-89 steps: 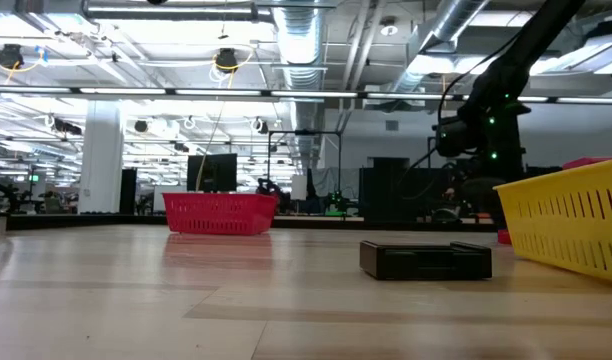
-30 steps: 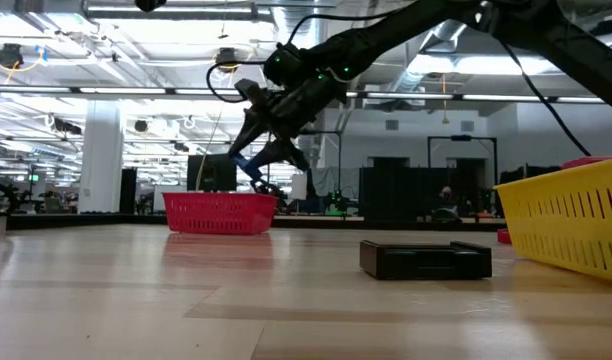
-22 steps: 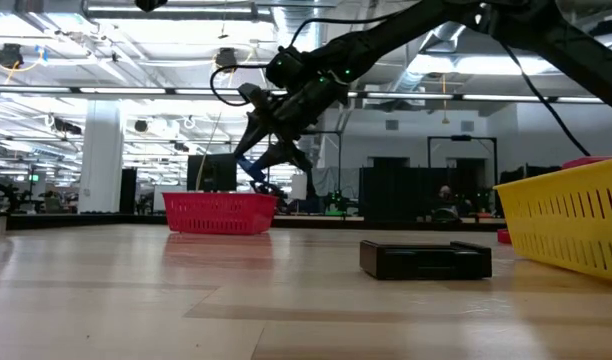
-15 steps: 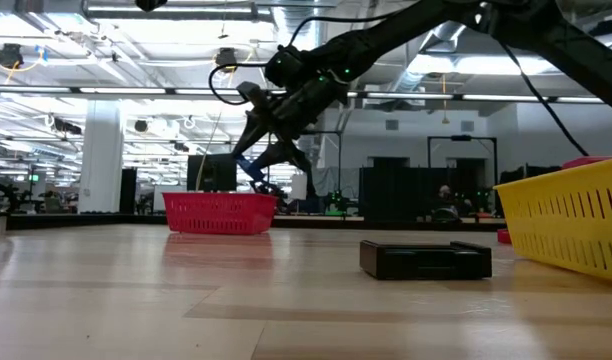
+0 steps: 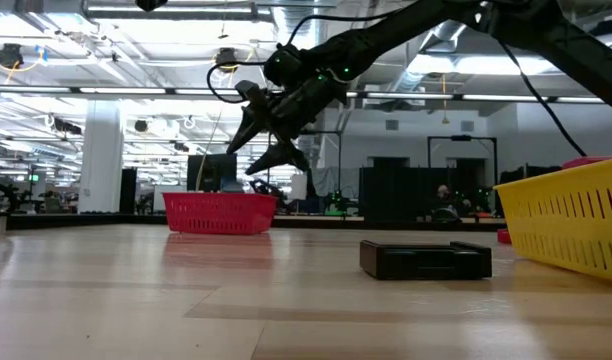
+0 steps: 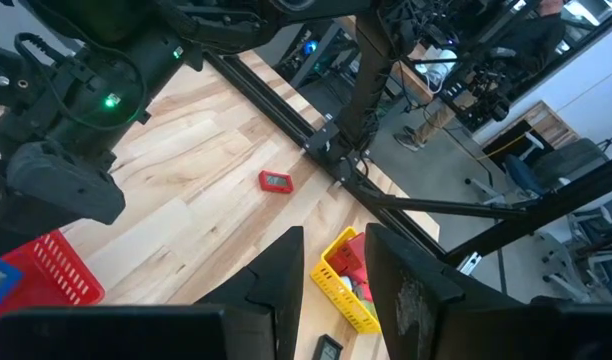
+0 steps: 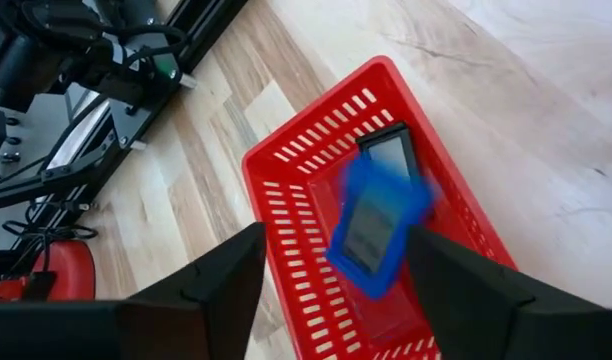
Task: Pick & Place Office items
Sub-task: Put the blue digital clock into the red basket, then put the red digital clock into the red basket
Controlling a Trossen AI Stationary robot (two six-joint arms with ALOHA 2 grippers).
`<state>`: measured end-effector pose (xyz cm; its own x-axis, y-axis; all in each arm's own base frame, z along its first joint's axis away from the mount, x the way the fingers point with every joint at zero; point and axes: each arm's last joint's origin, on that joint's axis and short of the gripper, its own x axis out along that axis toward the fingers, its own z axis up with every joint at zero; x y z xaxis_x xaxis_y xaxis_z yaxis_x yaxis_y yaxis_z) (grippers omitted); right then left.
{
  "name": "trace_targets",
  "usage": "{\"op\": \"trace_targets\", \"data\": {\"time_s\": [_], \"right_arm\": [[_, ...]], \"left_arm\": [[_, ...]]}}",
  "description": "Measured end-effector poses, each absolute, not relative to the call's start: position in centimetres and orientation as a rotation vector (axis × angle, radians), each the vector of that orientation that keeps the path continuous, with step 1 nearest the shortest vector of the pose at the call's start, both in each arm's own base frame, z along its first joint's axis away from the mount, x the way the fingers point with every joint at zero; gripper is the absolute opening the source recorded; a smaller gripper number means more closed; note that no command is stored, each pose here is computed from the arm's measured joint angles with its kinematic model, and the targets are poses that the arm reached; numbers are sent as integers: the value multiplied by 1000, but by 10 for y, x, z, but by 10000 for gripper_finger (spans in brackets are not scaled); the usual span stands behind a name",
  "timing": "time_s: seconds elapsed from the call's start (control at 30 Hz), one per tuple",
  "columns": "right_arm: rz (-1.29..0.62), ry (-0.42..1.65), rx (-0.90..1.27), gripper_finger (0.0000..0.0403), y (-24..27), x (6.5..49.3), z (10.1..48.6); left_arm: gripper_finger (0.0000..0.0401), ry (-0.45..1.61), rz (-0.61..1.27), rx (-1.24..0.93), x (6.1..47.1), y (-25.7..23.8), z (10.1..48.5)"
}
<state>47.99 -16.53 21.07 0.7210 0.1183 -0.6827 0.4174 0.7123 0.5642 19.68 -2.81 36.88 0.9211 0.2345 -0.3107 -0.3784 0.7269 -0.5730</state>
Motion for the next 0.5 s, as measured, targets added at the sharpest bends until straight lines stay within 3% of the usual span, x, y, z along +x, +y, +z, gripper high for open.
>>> {"op": "trace_targets", "data": {"time_s": [0.2, 0.5], "right_arm": [[-192, 839, 749, 240, -158, 470, 221], [-365, 1215, 489, 240, -112, 421, 250]], "left_arm": [[104, 225, 340, -670, 197, -28, 369], [104, 229, 332, -621, 197, -28, 369]]}}
